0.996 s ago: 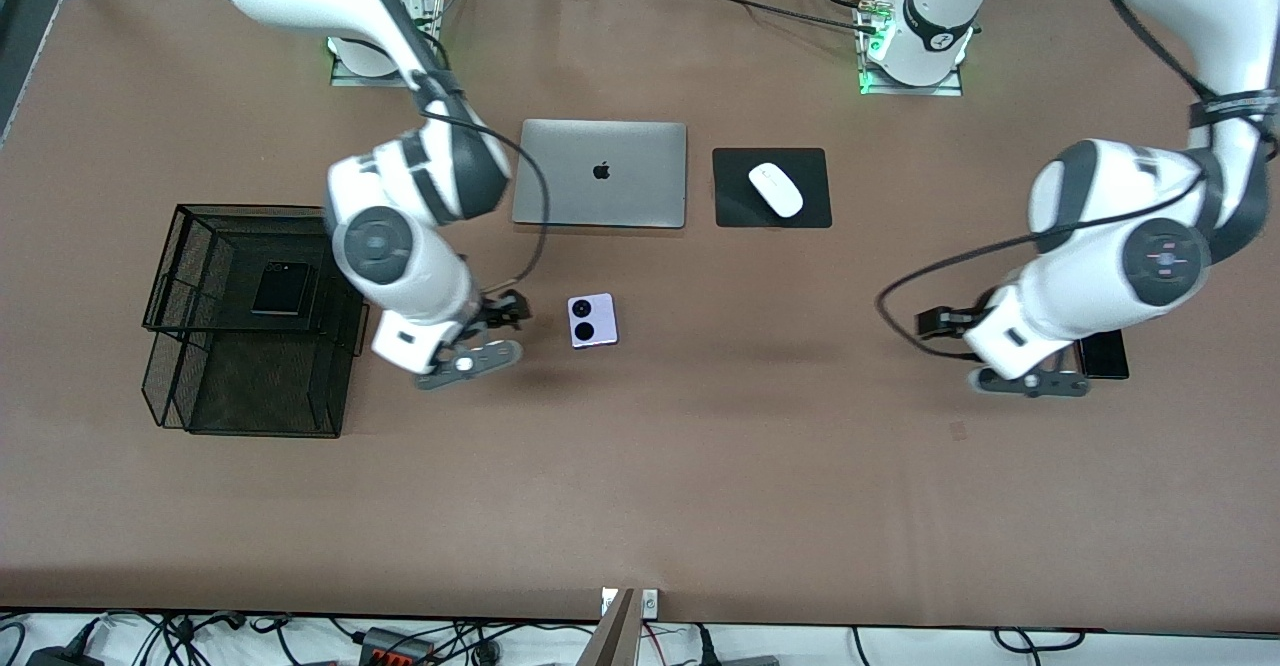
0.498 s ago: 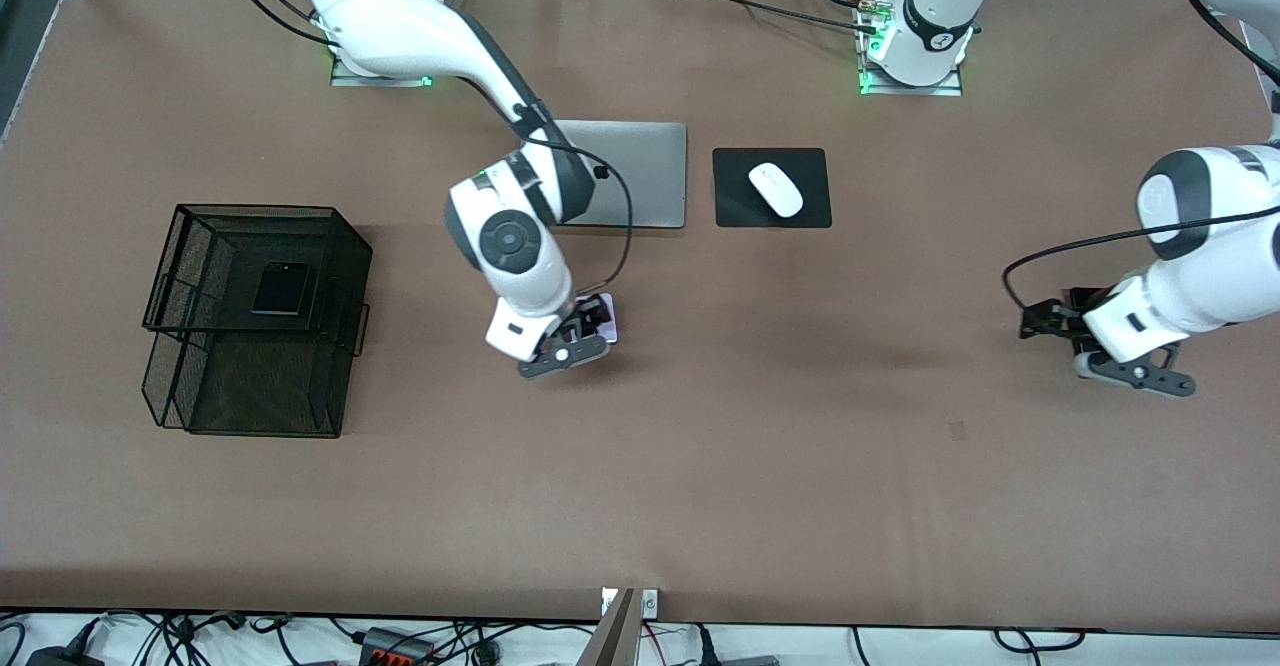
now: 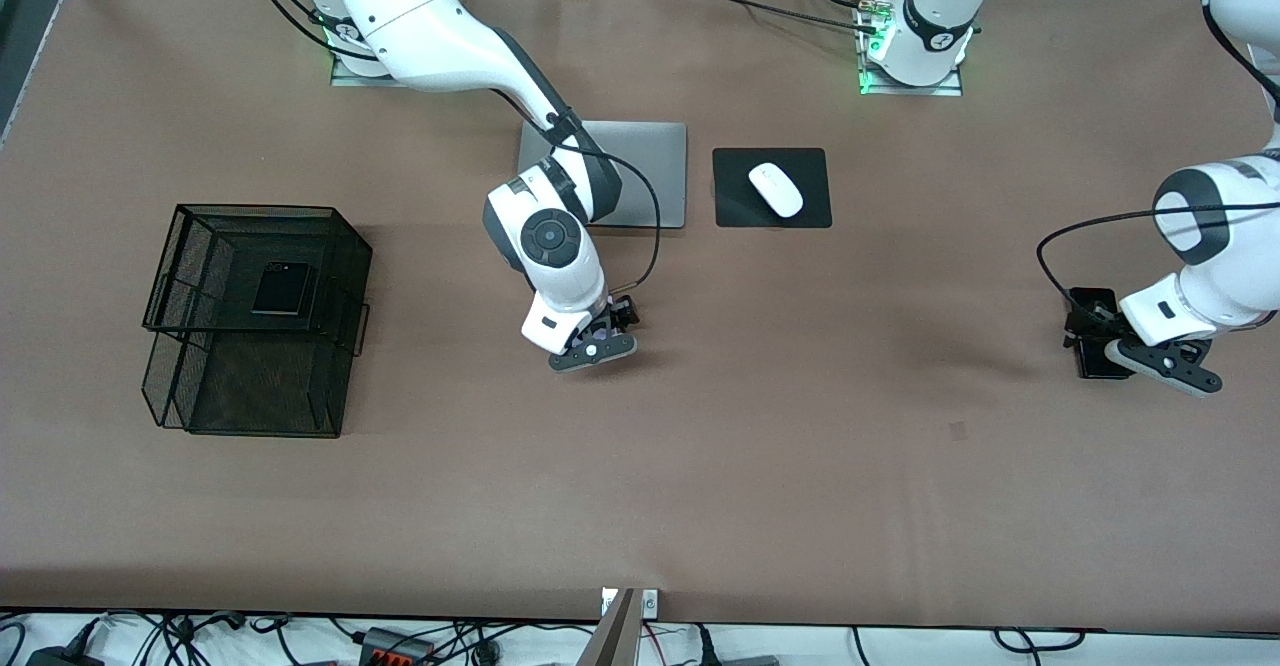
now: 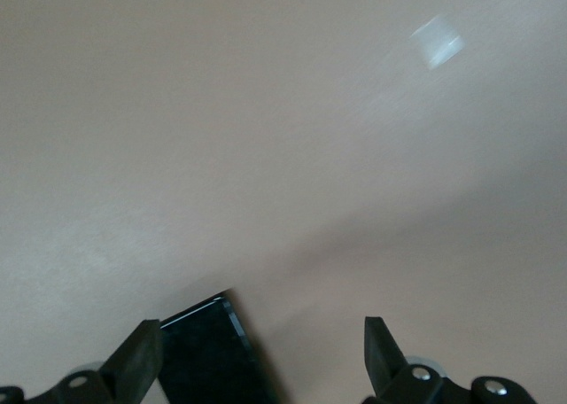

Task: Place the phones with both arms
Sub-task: 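Grasp the tall black phone with the left gripper while the right gripper lifts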

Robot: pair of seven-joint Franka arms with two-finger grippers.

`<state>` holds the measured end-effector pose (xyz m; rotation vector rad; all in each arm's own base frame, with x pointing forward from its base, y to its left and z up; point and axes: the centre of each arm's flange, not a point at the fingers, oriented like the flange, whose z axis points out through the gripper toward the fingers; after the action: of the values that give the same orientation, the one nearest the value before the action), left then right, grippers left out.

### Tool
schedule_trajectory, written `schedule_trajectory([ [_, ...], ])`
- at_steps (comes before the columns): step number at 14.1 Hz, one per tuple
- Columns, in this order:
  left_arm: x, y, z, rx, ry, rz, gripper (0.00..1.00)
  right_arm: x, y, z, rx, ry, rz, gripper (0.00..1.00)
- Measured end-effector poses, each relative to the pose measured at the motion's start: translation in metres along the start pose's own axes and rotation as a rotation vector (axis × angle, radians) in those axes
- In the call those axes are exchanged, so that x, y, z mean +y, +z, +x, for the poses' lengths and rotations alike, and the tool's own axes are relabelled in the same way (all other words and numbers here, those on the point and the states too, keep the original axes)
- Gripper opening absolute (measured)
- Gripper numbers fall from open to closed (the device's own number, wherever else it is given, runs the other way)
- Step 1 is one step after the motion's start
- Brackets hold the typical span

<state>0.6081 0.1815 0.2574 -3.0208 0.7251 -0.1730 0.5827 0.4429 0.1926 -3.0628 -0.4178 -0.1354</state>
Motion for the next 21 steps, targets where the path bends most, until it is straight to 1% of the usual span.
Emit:
schedule_trajectory([
  [2,-0.011,0.022,-0.012,0.012,0.024,0.010,1.00,0.000,0.000,0.000,-0.004,0.025,-0.001,1.00],
  [4,-0.022,0.040,-0.025,0.024,0.017,0.014,1.00,0.000,0.002,-0.002,-0.020,0.040,-0.006,1.00],
  [6,-0.035,0.052,-0.043,0.027,-0.020,0.015,1.00,0.000,0.004,-0.004,-0.033,0.042,-0.011,1.00],
  [10,-0.061,0.056,-0.078,0.021,-0.152,0.015,1.00,0.001,0.007,-0.006,-0.045,0.044,-0.016,1.00],
  [13,-0.050,0.067,-0.084,0.002,-0.281,-0.011,1.00,0.001,0.009,-0.008,-0.053,0.052,-0.011,1.00],
  [15,-0.039,0.075,-0.087,-0.014,-0.344,-0.031,1.00,0.000,0.013,-0.009,-0.064,0.067,0.002,1.00],
  [17,-0.034,0.080,-0.091,-0.026,-0.369,-0.042,1.00,0.000,0.016,-0.010,-0.071,0.070,0.002,1.00],
  [21,-0.033,0.082,-0.094,-0.031,-0.371,-0.046,1.00,0.000,0.018,-0.013,-0.097,0.069,-0.007,1.00],
])
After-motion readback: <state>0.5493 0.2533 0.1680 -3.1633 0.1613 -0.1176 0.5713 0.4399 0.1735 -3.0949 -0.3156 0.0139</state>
